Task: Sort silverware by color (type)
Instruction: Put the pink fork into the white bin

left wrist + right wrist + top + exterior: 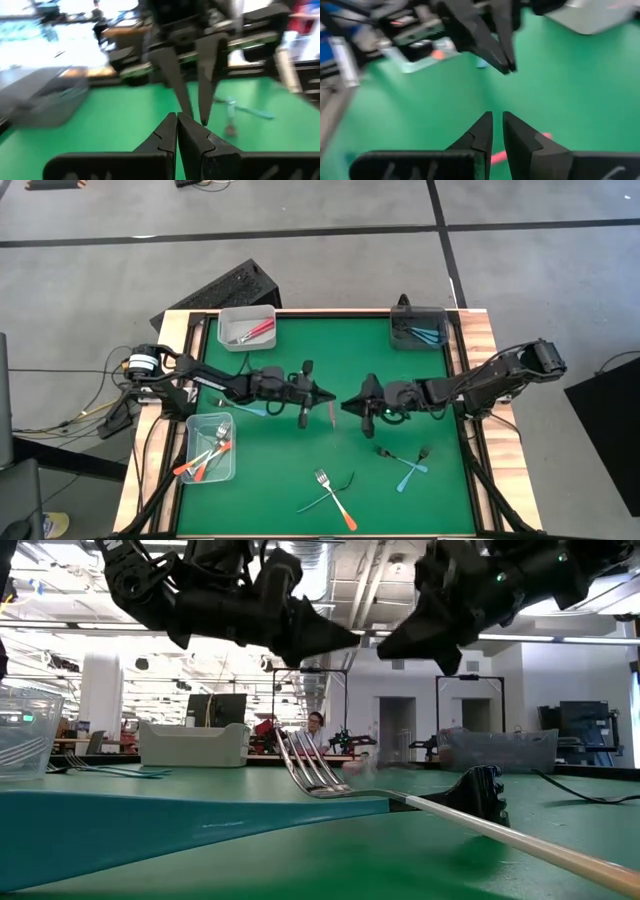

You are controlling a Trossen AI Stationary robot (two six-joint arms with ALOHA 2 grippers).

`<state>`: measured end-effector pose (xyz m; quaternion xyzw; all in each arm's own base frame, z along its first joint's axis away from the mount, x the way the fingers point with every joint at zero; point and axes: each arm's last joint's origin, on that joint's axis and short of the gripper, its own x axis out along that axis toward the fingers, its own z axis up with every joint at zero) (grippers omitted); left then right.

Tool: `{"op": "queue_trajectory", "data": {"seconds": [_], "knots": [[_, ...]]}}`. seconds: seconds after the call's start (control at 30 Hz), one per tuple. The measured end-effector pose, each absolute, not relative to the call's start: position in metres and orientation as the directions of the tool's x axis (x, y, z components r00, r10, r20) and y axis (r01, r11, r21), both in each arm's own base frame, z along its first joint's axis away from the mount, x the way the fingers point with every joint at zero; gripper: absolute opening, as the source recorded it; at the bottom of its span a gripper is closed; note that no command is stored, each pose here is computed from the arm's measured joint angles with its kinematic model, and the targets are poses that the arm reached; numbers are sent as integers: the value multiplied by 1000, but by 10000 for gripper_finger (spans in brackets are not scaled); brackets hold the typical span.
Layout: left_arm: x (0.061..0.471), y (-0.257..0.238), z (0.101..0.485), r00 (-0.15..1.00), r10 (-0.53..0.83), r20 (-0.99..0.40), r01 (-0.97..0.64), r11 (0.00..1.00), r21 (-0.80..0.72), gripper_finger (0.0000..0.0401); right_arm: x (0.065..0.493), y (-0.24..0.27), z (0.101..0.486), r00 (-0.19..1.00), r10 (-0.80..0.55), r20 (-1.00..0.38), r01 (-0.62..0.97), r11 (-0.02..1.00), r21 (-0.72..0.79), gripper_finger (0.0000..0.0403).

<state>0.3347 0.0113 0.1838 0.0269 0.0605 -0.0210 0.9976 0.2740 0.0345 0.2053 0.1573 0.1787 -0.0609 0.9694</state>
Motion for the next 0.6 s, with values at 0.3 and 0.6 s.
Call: {"op": "queue_trajectory", "data": {"seconds": [0.3,0.6], "knots": [[331,12,166,953,4,-302,12,999,50,1,269,29,196,873,-189,-449,318,919,231,101],[352,5,141,913,-39,-405,96,988,121,88,269,29,195,863,-225,-452,373,888,270,129]]}}
